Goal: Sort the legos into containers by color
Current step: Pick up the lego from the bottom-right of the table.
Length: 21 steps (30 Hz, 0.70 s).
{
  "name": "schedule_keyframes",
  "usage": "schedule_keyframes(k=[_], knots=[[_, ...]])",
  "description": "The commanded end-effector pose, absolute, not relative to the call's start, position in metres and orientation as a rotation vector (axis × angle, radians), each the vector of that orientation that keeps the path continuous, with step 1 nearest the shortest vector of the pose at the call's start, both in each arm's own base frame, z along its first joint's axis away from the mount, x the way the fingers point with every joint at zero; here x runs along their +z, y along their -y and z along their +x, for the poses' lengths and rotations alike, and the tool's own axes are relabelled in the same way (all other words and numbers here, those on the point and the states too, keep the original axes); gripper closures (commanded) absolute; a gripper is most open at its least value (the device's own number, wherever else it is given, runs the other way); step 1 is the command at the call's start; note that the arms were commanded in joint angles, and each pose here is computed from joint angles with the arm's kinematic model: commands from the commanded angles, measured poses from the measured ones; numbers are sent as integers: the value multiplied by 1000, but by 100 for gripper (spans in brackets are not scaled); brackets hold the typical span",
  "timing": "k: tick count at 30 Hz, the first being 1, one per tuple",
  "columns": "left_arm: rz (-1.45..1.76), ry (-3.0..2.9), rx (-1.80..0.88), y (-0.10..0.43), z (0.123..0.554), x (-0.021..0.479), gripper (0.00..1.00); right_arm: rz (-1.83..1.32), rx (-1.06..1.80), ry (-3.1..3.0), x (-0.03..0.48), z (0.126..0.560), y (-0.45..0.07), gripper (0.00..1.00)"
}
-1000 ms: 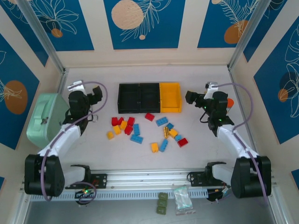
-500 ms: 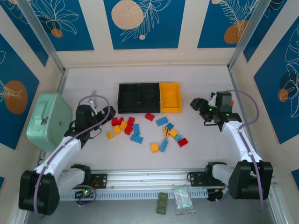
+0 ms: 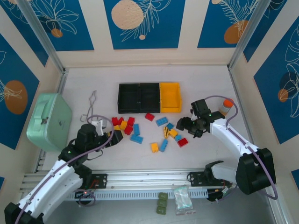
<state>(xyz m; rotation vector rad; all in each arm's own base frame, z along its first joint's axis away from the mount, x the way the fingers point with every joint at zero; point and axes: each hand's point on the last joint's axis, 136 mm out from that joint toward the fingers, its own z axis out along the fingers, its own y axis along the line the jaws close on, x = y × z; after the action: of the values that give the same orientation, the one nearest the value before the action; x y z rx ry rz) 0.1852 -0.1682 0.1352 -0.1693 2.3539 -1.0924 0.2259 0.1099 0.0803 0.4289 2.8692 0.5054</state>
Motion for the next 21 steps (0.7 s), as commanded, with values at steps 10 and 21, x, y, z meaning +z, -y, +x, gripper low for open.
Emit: schedule_keyframes(k=[10, 21], knots=[[-98, -2422, -1074, 199, 184, 118, 27, 548, 356, -2993, 49, 176, -102, 30], [-74, -2438, -1056, 209, 180, 115, 26, 513, 367, -3021, 39, 164, -115, 34]])
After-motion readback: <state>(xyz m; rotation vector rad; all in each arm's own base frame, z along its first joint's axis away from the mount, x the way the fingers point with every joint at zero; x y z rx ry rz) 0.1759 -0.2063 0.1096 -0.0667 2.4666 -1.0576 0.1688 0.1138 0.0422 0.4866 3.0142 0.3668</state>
